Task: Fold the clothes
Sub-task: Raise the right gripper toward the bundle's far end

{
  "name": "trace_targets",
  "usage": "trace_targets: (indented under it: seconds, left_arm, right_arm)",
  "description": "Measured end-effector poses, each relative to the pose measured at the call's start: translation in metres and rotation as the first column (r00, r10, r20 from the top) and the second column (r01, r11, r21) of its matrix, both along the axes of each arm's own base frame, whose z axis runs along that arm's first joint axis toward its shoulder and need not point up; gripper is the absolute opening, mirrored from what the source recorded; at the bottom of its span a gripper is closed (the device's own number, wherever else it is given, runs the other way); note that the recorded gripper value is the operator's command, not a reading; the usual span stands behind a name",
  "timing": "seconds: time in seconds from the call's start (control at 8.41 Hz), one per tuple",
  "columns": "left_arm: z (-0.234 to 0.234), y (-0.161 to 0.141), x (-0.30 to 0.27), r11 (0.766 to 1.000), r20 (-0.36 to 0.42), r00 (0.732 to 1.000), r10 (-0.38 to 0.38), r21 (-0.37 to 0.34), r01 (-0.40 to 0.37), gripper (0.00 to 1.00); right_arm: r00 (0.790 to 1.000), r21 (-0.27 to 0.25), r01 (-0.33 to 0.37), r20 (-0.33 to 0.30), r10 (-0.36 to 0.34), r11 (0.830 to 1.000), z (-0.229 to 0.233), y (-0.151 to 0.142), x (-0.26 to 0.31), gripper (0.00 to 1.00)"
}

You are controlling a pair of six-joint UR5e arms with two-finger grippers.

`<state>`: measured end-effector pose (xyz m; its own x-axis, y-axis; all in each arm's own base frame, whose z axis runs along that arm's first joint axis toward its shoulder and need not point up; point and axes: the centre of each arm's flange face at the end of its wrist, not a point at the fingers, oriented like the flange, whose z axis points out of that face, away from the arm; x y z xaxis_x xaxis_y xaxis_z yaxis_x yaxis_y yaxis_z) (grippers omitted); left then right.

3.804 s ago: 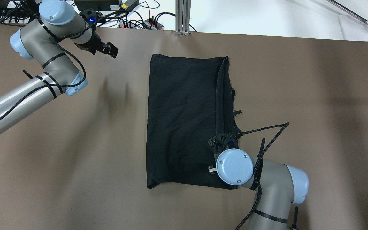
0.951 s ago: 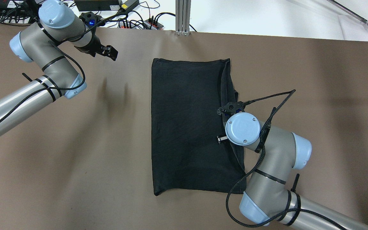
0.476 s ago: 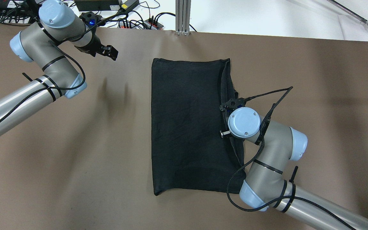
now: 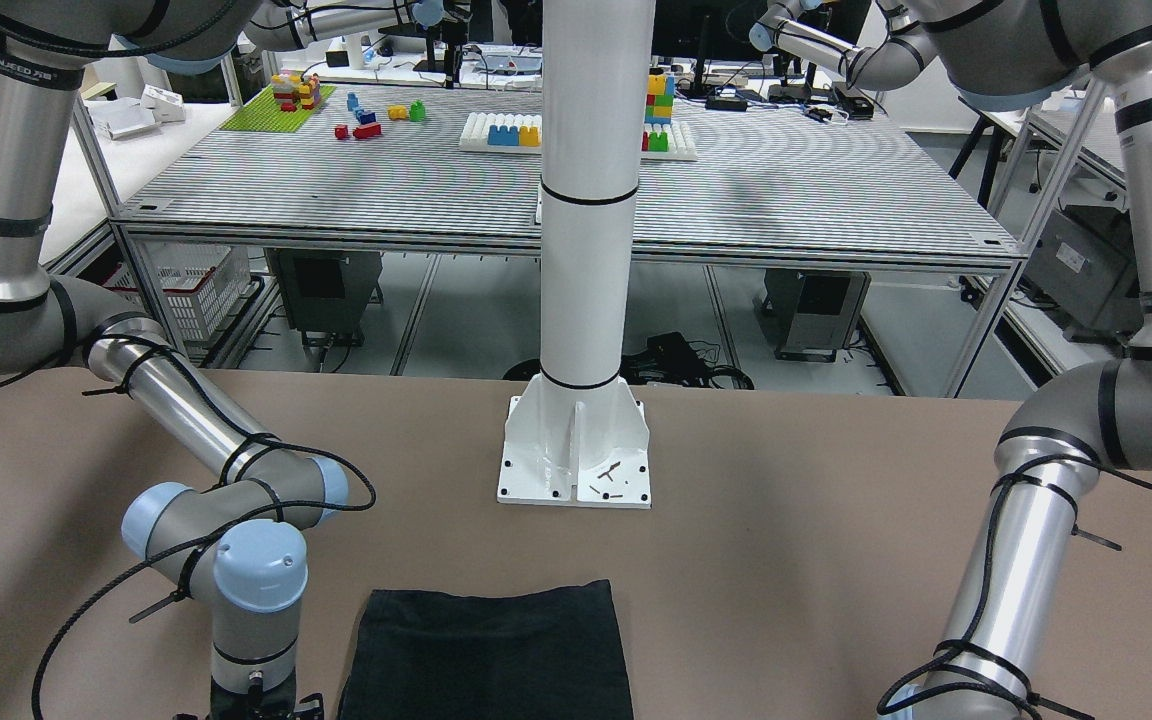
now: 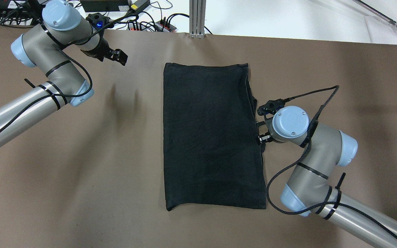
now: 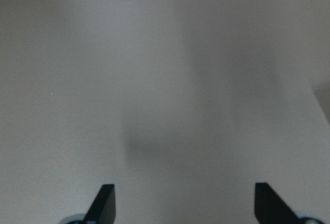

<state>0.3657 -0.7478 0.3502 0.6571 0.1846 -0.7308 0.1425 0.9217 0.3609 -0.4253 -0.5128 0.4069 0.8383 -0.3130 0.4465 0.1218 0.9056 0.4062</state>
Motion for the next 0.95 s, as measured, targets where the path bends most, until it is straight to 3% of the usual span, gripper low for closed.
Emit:
trace_targets:
  seconds: [0.36,0.59,0.95]
  left_arm:
    - [0.000,0.000,0.000,1.000,0.000,1.000,0.000,0.000,0.000,0.95]
    - [0.001,0.001,0.002,1.000,0.000,1.000,0.002,-0.001,-0.002,0.95]
    - [0.000,0.002,0.004,1.000,0.000,1.000,0.006,0.000,-0.006,0.95]
  right_arm:
    - [0.999,0.005,0.016,0.040,-0.016,1.000,-0.009,-0.006,0.004,0.94]
    - [0.998,-0.005,-0.015,0.069,0.015,1.000,-0.037,-0.018,-0.008,0.94]
    - [0.993,-0.062,-0.085,0.081,0.090,0.994,-0.081,-0.065,-0.055,0.94]
